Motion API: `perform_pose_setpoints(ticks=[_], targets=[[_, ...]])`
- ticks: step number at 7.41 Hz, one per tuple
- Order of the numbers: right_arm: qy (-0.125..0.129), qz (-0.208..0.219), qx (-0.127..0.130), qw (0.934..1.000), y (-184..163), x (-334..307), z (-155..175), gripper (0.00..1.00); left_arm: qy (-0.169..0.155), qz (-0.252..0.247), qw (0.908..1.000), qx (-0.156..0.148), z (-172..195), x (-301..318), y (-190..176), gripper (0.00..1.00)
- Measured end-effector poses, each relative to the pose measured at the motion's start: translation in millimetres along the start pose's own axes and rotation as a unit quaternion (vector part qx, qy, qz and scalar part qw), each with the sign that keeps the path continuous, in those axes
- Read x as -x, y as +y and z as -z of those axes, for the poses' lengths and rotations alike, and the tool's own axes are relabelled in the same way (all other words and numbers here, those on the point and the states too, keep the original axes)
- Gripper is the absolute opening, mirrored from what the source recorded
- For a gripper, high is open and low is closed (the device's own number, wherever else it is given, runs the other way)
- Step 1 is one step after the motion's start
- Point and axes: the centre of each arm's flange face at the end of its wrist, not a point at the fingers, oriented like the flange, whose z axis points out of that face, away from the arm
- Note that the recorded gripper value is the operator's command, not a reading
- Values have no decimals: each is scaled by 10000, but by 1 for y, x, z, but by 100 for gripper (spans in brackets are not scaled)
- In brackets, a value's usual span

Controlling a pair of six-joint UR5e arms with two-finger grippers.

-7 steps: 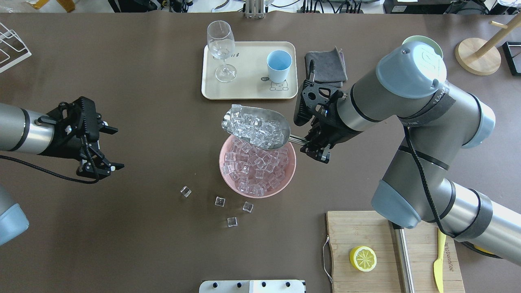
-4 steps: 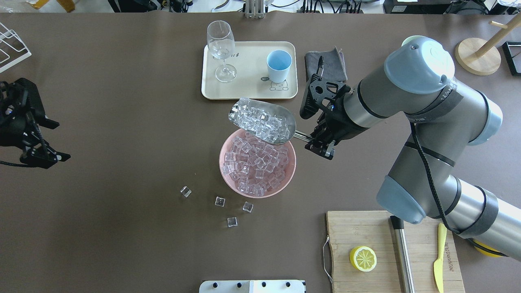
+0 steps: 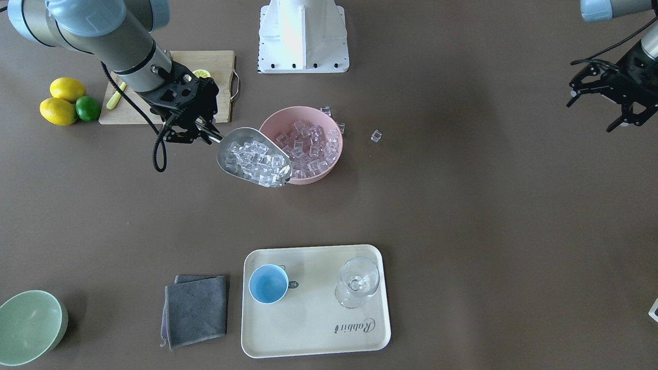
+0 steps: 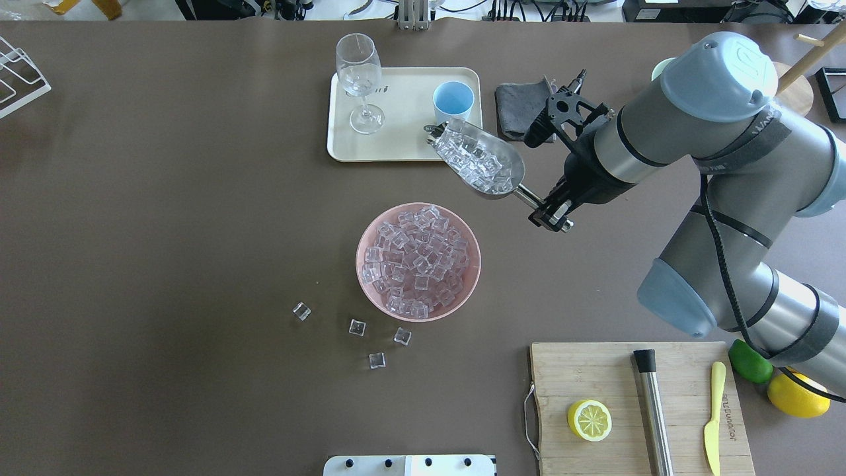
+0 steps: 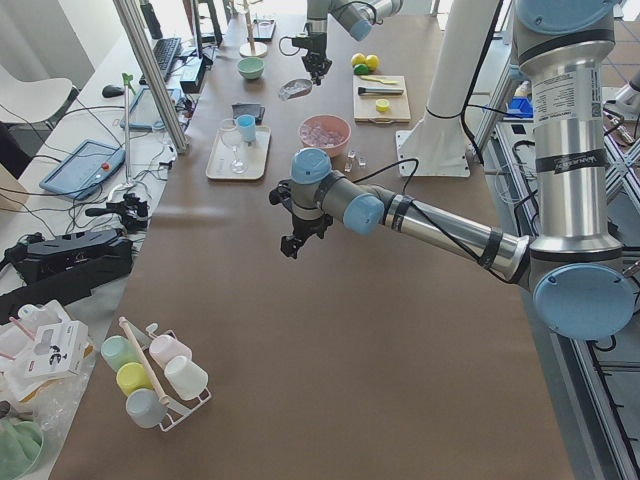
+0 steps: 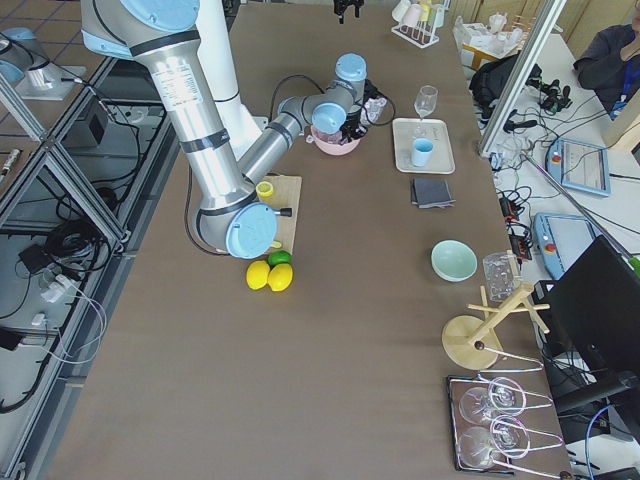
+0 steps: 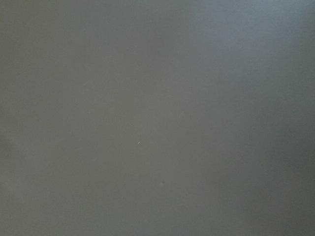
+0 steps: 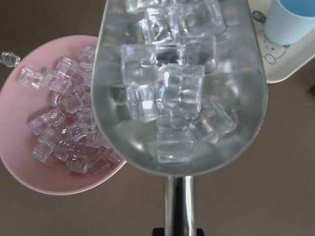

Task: Put ice in cup with scoop
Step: 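Carry the ice-filled scoop to the light-blue cup on the tray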

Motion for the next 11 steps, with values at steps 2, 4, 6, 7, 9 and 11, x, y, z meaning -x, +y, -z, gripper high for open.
perform_pose_setpoints(ticks=[2,4,6,7,9,11], targets=[[250,-1157,268,9926,6,-12,10,0,-154,933,9952,244,13,52,41,99],[483,-2449,188,9682,4,-14,15,0,-108,1896,9814,286,20,108,92,99],[531,-2801,215,9583,2,-16,14,0,-81,2613,9646,349,22,146,136,99],[557,-2881,305,9555,-6,-12,16,0,-58,2872,9572,368,20,160,156,99],[641,-2951,523,9519,-32,-2,20,0,-50,3030,9523,357,20,169,168,99],[677,-2973,699,9498,-63,2,15,0,-57,3045,9519,339,21,170,170,99]])
